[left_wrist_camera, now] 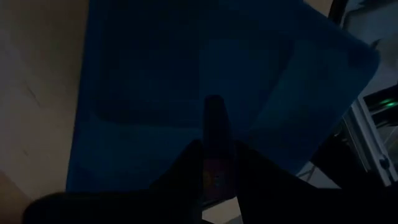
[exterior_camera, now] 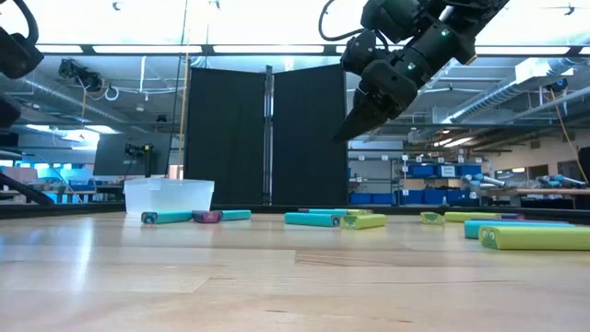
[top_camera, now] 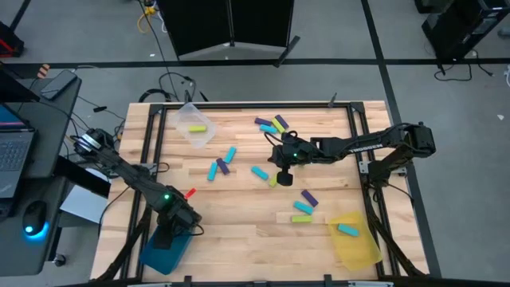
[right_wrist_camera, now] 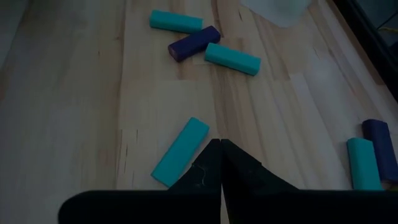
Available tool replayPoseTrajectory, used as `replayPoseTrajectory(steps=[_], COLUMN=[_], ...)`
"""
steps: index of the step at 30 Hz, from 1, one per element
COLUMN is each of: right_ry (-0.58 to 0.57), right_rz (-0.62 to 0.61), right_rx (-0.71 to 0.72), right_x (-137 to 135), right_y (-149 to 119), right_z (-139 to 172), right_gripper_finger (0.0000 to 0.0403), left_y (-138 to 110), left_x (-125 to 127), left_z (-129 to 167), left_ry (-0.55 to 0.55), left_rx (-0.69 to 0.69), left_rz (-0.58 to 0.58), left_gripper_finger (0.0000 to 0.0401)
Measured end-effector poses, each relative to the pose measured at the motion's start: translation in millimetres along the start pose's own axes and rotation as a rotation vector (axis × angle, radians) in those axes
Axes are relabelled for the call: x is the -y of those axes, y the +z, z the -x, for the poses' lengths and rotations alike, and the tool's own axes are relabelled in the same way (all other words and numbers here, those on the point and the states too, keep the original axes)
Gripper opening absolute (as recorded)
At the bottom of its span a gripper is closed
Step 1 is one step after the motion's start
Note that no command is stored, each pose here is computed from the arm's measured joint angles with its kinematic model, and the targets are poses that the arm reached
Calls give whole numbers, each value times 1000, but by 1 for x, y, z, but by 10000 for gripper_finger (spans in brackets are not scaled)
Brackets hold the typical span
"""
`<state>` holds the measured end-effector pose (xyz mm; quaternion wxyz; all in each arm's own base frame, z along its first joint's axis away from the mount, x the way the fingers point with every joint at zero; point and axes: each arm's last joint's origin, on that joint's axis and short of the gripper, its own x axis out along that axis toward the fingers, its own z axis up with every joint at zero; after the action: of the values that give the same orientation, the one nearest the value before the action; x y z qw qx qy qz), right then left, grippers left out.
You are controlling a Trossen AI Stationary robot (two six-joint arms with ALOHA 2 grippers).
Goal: Sort blocks
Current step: Put the purple block into the blue bin
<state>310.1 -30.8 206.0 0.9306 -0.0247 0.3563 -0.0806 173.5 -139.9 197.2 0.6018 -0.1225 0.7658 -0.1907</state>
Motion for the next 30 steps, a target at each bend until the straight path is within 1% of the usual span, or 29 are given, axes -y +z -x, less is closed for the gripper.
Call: replayPoseTrajectory(steps=[4, 9, 16, 18, 22, 24, 26, 30], right_ry=[0, 0, -5, -8, -18, -25, -31, -40], right_rz=[0, 4, 3, 3, 0, -6, -10, -14], right_rx=[8, 8, 6, 6, 7, 6, 7, 12], right_x=[0, 0, 2, 3, 7, 10, 12, 14], right_y=[1, 1, 1, 1, 0, 0, 0, 1], right_z=[0, 0, 0, 0, -1, -1, -1, -1], right_gripper_finger=[11, 11, 11, 11, 11, 11, 12, 19], left_y=[0, 7, 13, 13, 13, 13, 13, 12], left_x=[1, 1, -1, -1, -1, -1, -1, -2], left_z=[0, -9, -18, -18, -18, -18, -18, -18], left_ry=[-19, -57, -56, -58, -60, -50, -41, -33], left_rx=[-8, -41, -81, -83, -84, -79, -75, -87], left_rz=[-10, -45, -73, -72, -72, -63, -54, -41], left_gripper_finger=[65, 65, 66, 82, 129, 145, 154, 158])
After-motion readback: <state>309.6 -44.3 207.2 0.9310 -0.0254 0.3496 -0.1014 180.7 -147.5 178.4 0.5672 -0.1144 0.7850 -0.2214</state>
